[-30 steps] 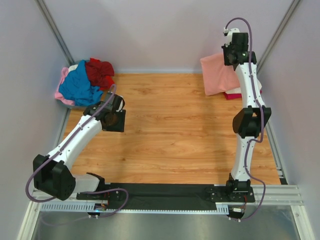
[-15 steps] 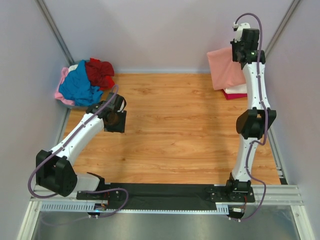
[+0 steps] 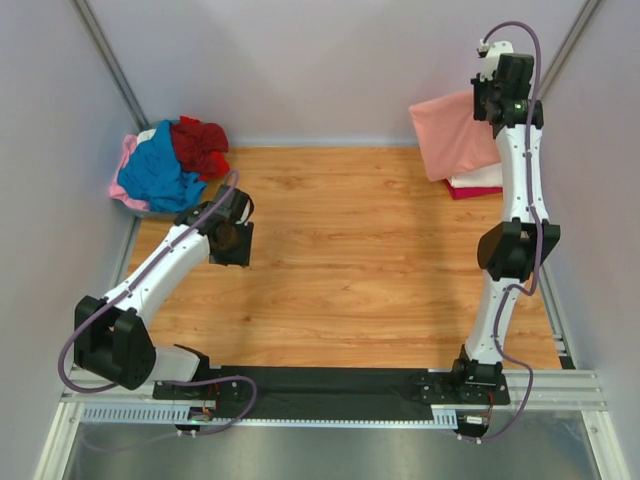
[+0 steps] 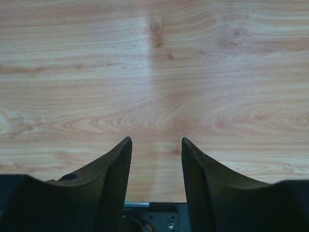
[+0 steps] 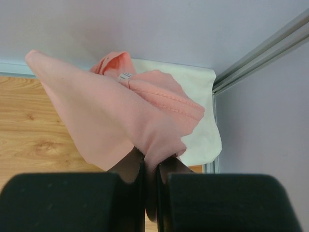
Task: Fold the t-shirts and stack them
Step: Neatly place the folded tshirt to the corner
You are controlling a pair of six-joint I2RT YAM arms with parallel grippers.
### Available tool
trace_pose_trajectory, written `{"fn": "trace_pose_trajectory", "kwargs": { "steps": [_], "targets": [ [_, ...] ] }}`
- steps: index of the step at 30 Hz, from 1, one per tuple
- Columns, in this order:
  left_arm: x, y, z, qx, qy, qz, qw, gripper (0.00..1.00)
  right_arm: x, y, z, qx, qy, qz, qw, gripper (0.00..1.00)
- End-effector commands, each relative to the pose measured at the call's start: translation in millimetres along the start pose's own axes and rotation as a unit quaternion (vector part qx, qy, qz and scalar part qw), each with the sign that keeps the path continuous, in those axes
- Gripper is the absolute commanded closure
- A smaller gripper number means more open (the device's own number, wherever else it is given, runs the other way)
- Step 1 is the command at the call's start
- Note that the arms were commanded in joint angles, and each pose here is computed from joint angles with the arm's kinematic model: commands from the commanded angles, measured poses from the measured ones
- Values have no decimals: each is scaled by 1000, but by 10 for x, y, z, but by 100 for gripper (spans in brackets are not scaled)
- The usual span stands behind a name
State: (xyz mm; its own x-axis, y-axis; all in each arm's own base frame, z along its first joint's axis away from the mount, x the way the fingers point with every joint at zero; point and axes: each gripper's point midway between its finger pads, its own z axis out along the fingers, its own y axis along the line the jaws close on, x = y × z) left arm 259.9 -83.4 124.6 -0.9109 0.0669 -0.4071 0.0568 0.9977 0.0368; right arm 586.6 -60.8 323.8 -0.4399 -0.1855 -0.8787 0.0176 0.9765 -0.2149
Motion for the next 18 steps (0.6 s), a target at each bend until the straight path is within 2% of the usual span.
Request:
{"fn": "trace_pose_trajectory", "kwargs": {
  "steps": [1, 18],
  "targets": [
    [-40, -18, -25, 5, -1, 11, 1000, 47, -381, -213, -276, 14, -60, 13, 998, 100],
    [6, -30, 52, 3, 18, 13, 1000, 48, 192, -510, 510, 55, -12, 20, 998, 100]
  ]
}}
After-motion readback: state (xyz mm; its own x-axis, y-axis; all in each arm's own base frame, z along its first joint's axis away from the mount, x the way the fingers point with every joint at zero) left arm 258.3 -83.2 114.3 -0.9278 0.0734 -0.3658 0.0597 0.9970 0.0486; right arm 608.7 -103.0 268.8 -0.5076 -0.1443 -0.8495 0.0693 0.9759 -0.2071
